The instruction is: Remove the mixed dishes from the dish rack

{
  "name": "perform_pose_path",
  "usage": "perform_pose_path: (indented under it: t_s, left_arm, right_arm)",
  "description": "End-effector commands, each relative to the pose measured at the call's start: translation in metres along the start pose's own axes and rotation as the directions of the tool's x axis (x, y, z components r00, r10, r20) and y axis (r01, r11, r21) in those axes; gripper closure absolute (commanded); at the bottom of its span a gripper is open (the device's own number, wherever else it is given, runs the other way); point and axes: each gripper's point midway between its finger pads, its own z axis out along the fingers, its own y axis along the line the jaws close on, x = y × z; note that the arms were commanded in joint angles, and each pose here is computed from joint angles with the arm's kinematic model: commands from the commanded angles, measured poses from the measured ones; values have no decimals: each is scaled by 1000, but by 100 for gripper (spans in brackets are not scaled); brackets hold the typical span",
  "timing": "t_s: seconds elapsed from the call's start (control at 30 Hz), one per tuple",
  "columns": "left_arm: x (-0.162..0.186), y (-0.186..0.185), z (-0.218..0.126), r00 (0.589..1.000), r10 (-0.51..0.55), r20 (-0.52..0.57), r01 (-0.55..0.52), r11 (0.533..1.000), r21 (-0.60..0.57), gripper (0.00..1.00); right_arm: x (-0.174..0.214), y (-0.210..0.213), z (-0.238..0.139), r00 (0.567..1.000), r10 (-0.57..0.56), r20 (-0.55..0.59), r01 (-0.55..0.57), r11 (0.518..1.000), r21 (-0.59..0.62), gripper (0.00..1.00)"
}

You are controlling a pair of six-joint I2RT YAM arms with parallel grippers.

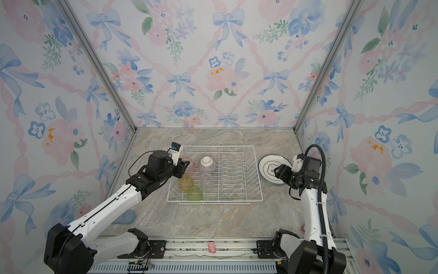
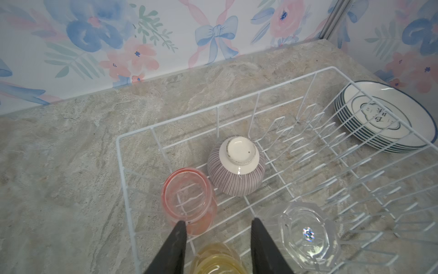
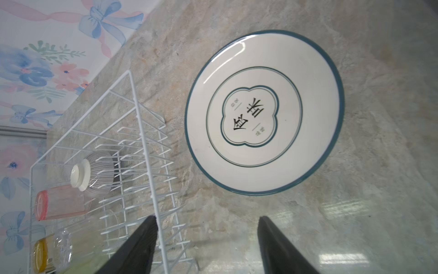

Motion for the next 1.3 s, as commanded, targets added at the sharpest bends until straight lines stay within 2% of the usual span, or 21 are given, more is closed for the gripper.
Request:
perform_pose_path:
  t_s: [0.0,0.17,0.43,0.57,0.8,0.97,1.13,1.27]
  left_arm:
    - [13,20,-5,997,-69,-33,67,997,-44,66]
    - [31,37,2,985,-142,-95,136,989,-60,73]
    - [53,47,16,966,-202,-163,192,979,-73,77]
    - [63,52,21,955,-224,-195,214,974,-72,86]
    - [75,58,28,941,-247,-231,234,969,-82,88]
    - [84,58,36,929,-258,-267,246,966,-77,93]
    - [90,61,40,921,-266,-286,252,964,-85,93]
    - [82,61,35,928,-267,-260,253,964,-86,86]
  right_arm:
    - [18,8,-2,996,-50,-75,51,999,10,37]
    - [28,26,14,985,-113,-130,108,993,-41,49]
    - [42,44,45,965,-175,-198,162,984,-79,51]
    - [44,44,59,960,-175,-220,161,984,-79,55]
    - [50,53,75,946,-201,-254,181,979,-98,61]
    - [51,59,82,939,-217,-266,195,975,-106,68]
    - [52,62,87,935,-222,-276,200,974,-106,66]
    - [53,65,90,930,-233,-283,210,971,-111,65]
